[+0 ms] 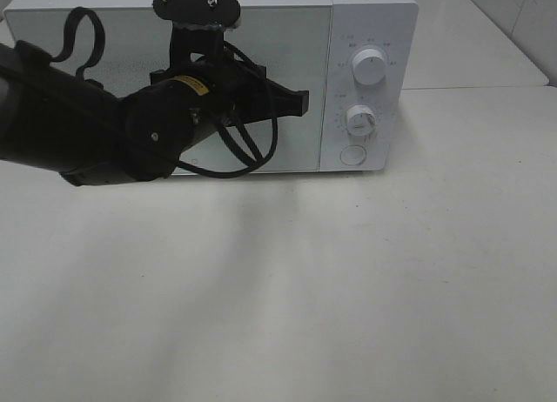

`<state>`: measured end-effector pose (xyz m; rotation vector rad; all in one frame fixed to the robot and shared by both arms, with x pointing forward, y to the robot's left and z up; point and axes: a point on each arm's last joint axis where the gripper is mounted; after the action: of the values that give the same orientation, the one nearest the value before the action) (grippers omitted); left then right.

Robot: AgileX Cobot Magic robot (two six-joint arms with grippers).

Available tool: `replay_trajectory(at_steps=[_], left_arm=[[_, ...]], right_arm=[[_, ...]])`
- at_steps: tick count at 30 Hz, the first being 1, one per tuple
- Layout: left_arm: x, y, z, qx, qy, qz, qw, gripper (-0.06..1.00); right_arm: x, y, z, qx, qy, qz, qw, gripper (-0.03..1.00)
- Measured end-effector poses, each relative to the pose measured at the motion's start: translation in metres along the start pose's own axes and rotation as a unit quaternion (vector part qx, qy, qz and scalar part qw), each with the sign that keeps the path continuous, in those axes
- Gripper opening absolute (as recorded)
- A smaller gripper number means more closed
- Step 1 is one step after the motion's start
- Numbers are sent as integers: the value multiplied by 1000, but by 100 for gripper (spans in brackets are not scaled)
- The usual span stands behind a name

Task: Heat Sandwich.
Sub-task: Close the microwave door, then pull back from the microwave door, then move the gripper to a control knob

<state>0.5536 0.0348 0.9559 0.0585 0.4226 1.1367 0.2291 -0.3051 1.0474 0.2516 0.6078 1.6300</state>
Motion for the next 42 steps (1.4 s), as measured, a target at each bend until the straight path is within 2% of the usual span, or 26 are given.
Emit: replay_trajectory(at_steps=[5, 6, 7, 8, 10, 11, 12, 13, 14, 16, 17, 19, 20, 22, 26, 27, 29, 32, 34, 35, 37, 38, 39, 40, 42], left_arm=[[-6, 19, -1, 24, -3, -13, 1000, 0], [-8, 25, -3, 49, -3, -18, 999, 5], [-8, 25, -3, 49, -3, -18, 999, 5], [-8, 29, -4, 66, -3, -21, 998, 12], [-8, 34, -8, 102, -3, -25, 994, 33], [-9, 40, -11, 136, -2, -29, 990, 64], [-9, 40, -11, 136, -2, -29, 990, 64], [-10, 43, -12, 156, -2, -32, 987, 77], [-11, 46, -13, 174, -1, -36, 984, 86], [-14, 55, -12, 214, -3, -47, 976, 94], [-14, 55, -12, 214, -3, -47, 976, 94], [-16, 61, -11, 242, -13, -57, 968, 96], [-18, 68, -11, 271, -27, -67, 960, 96], [-18, 72, -10, 282, -34, -71, 956, 96], [-21, 91, -3, 335, -58, -89, 936, 96], [-21, 91, -3, 335, -58, -89, 936, 96], [-21, 101, 1, 359, -65, -94, 926, 96], [-18, 105, 3, 377, -57, -89, 920, 96], [-10, 108, 5, 399, -40, -75, 913, 96], [2, 108, 7, 422, -23, -55, 905, 96], [15, 109, 8, 443, -8, -37, 896, 96], [15, 109, 8, 443, -8, -37, 896, 96], [21, 110, 10, 453, 1, -28, 891, 96], [34, 111, 12, 473, 15, -12, 881, 96], [45, 114, 14, 490, 29, 2, 871, 96]], right_arm=[[0, 0, 0, 0, 0, 0, 1000, 76], [0, 0, 0, 0, 0, 0, 1000, 76], [0, 0, 0, 0, 0, 0, 1000, 76], [0, 0, 0, 0, 0, 0, 1000, 76], [0, 0, 0, 0, 0, 0, 1000, 76], [0, 0, 0, 0, 0, 0, 1000, 76], [0, 0, 0, 0, 0, 0, 1000, 76], [0, 0, 0, 0, 0, 0, 1000, 76], [0, 0, 0, 0, 0, 0, 1000, 76], [0, 0, 0, 0, 0, 0, 1000, 76], [0, 0, 0, 0, 0, 0, 1000, 76], [0, 0, 0, 0, 0, 0, 1000, 76], [0, 0, 0, 0, 0, 0, 1000, 76], [0, 0, 0, 0, 0, 0, 1000, 76], [0, 0, 0, 0, 0, 0, 1000, 76], [0, 0, 0, 0, 0, 0, 1000, 76], [0, 0, 0, 0, 0, 0, 1000, 76], [0, 0, 0, 0, 0, 0, 1000, 76], [0, 0, 0, 0, 0, 0, 1000, 76], [0, 0, 0, 0, 0, 0, 1000, 76], [0, 0, 0, 0, 0, 0, 1000, 76], [0, 0, 0, 0, 0, 0, 1000, 76], [0, 0, 0, 0, 0, 0, 1000, 76], [0, 0, 0, 0, 0, 0, 1000, 76], [0, 0, 0, 0, 0, 0, 1000, 76]])
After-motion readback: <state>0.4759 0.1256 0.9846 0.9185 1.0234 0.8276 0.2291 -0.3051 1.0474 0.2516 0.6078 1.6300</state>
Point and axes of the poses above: a point on each arm's last joint axis where the gripper is mounted, y pointing back along that axis away from the gripper, x along the wrist's bending axis when the last joint is at zero, z = x × y, and after that the axes turned 14 degrees about y, right-handed
